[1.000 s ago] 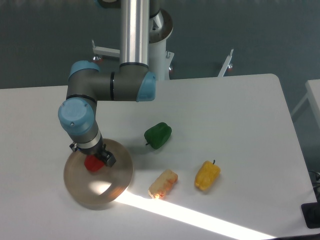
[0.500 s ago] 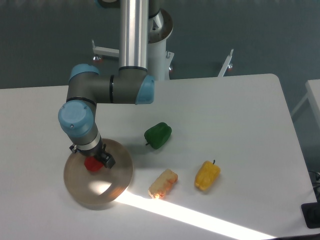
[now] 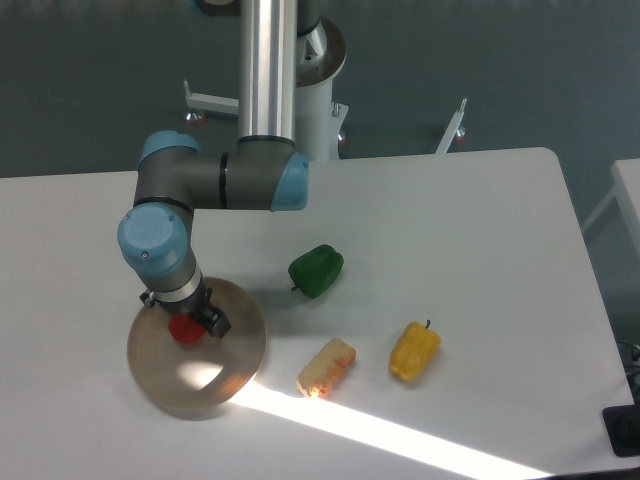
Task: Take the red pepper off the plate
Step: 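Close the gripper on the red pepper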
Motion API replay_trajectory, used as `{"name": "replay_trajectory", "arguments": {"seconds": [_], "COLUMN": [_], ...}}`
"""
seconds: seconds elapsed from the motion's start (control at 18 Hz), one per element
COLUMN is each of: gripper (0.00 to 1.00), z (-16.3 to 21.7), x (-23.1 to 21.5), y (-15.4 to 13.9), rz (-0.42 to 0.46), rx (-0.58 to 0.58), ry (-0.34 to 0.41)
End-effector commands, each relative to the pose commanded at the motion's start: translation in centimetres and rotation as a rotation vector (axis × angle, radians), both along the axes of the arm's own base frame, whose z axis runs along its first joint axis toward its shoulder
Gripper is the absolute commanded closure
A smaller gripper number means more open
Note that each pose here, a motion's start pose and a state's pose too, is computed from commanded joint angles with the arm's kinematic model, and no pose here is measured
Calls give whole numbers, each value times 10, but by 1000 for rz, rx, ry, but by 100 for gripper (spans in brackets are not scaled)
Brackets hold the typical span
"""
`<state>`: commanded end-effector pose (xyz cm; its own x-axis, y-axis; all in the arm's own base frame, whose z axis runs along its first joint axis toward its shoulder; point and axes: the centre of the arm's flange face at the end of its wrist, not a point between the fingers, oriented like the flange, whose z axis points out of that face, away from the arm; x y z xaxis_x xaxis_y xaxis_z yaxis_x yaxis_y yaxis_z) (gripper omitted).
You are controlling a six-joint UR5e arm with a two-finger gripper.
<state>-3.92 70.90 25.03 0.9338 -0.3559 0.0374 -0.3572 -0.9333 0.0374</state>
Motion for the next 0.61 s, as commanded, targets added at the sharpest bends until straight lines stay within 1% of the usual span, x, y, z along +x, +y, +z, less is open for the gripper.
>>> {"name": "replay_trajectory", "arguments": {"seconds": [0.22, 0.39, 0.61], "gripper": [0, 4, 7], "z": [-4, -5, -7], "x": [0, 0, 1], "y": [-1, -1, 0], "rz": [-2, -2, -3], "rx": [-6, -9, -10], "ry": [-2, -2, -3]}}
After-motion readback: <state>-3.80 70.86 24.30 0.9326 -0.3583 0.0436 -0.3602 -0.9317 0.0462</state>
